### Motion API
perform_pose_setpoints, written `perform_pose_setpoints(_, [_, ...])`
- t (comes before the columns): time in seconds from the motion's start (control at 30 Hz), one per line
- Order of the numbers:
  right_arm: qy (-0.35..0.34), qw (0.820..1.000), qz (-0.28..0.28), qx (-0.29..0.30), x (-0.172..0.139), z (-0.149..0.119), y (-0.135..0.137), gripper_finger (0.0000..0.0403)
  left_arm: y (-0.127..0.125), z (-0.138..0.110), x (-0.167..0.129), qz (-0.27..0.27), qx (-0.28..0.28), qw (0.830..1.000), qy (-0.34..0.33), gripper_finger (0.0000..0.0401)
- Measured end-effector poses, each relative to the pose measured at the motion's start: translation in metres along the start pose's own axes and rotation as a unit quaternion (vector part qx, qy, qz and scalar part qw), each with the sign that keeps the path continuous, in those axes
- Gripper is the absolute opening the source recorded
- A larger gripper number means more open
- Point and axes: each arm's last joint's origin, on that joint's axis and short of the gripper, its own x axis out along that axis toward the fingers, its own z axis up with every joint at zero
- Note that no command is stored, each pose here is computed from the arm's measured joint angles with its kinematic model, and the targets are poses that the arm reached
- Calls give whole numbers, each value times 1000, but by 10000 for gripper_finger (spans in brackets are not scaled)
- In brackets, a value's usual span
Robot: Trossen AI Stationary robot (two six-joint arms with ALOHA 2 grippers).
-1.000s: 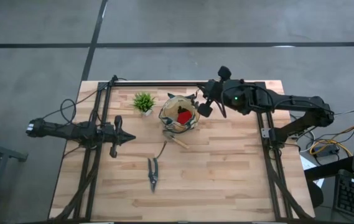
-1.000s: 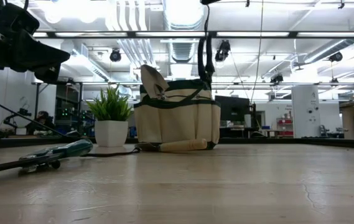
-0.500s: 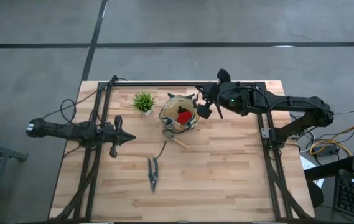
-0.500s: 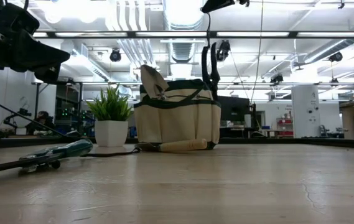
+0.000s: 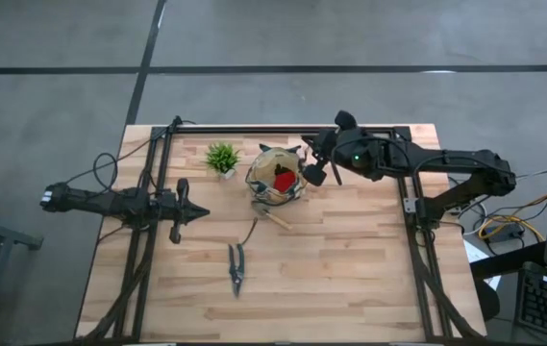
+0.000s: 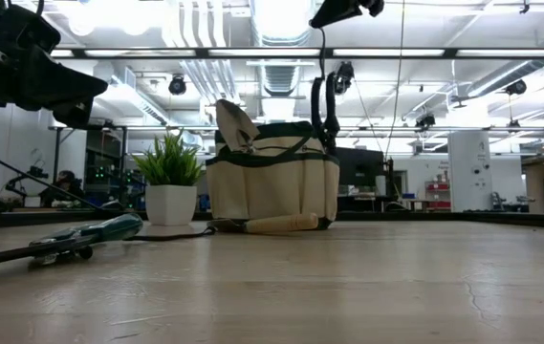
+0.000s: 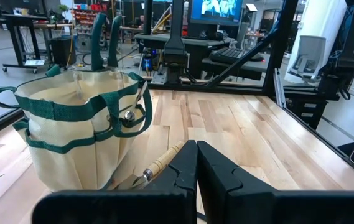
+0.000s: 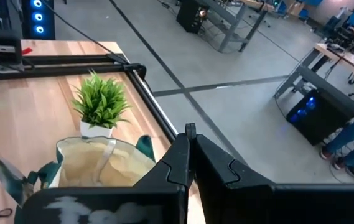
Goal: Pick & Place Garden tools in Gardening bag
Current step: Put the top green shear scissors into the white gardening bag
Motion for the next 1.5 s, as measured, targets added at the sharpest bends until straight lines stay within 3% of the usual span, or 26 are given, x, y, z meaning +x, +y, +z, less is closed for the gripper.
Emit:
perform_pose_setpoints(0.3, [23, 999, -37, 4, 6, -15, 3, 8, 0, 0, 0, 0, 0, 1000, 0, 10])
perform_pose_setpoints(0.83, [40, 997, -46, 39, 15, -27, 0, 8, 0, 0, 0, 0, 0, 1000, 0, 10])
perform_pose_setpoints(1.5, [63, 996, -50, 26, 28, -60, 7, 10, 0, 0, 0, 0, 0, 1000, 0, 10])
